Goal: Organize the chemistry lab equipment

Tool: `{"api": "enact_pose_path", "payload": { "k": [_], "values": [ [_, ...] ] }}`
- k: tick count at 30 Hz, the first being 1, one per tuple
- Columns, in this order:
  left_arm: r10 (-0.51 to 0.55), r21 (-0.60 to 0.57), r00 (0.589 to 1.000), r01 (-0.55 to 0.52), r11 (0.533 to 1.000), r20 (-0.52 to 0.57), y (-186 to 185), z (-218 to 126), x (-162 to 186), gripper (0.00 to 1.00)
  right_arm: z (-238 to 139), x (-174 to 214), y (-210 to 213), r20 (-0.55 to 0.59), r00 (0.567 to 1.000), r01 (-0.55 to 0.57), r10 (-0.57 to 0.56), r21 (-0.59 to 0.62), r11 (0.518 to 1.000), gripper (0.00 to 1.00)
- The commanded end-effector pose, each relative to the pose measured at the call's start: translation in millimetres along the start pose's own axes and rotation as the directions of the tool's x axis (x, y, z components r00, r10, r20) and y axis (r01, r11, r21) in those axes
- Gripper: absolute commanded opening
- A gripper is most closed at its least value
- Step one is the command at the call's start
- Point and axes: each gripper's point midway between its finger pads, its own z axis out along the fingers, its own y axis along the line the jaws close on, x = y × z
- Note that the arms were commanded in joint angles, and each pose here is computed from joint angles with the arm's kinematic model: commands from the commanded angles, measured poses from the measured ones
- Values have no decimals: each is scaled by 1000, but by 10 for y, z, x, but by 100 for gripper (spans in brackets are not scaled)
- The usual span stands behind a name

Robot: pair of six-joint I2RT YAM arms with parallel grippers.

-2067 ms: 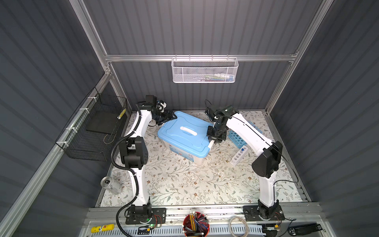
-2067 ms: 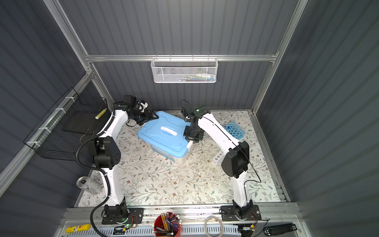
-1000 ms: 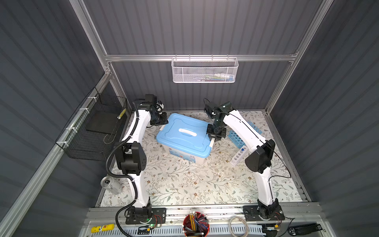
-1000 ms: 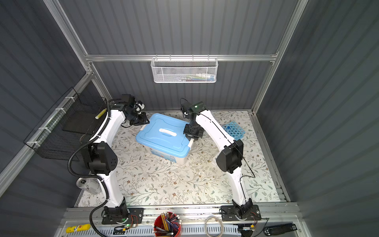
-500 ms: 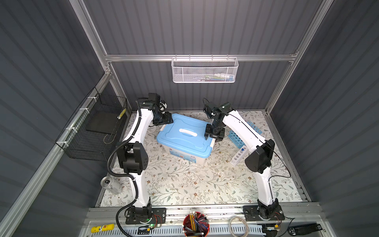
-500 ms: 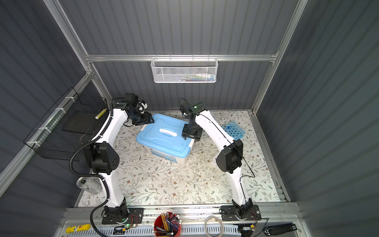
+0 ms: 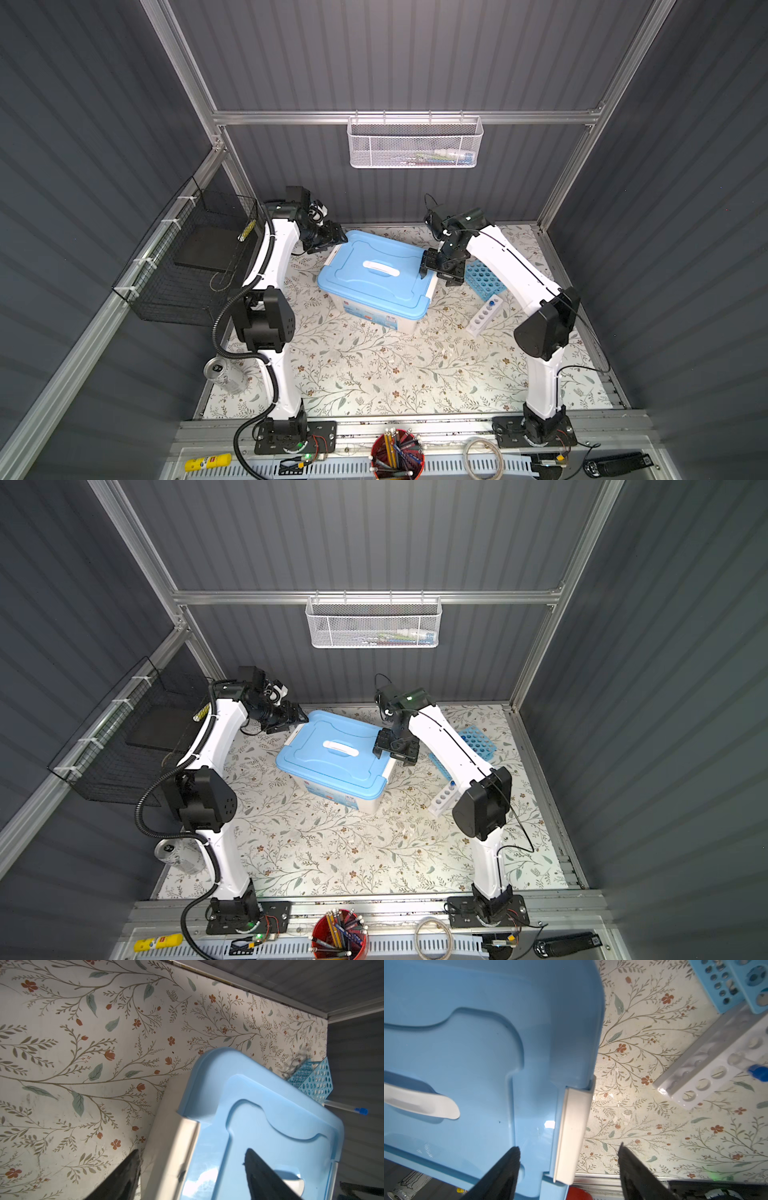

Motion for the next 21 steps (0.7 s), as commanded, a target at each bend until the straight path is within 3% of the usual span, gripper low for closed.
{"api": "enact_pose_path", "payload": {
  "k": [1,17,21],
  "values": [
    [-6,42,1000,5,999,14,-124,-53,-33,81,33,-21,-13,4,1000,1,-1,2,1000,77],
    [-22,-40,1000,22,999,-1,30,-122,107,83,-71,-117,-67,12,1000,11,-11,-62,998,81],
    [-42,-77,995,49,996,92,117,-305,47,84,-274,-239,13,115,990,91,-78,-119,989,83]
  ]
}}
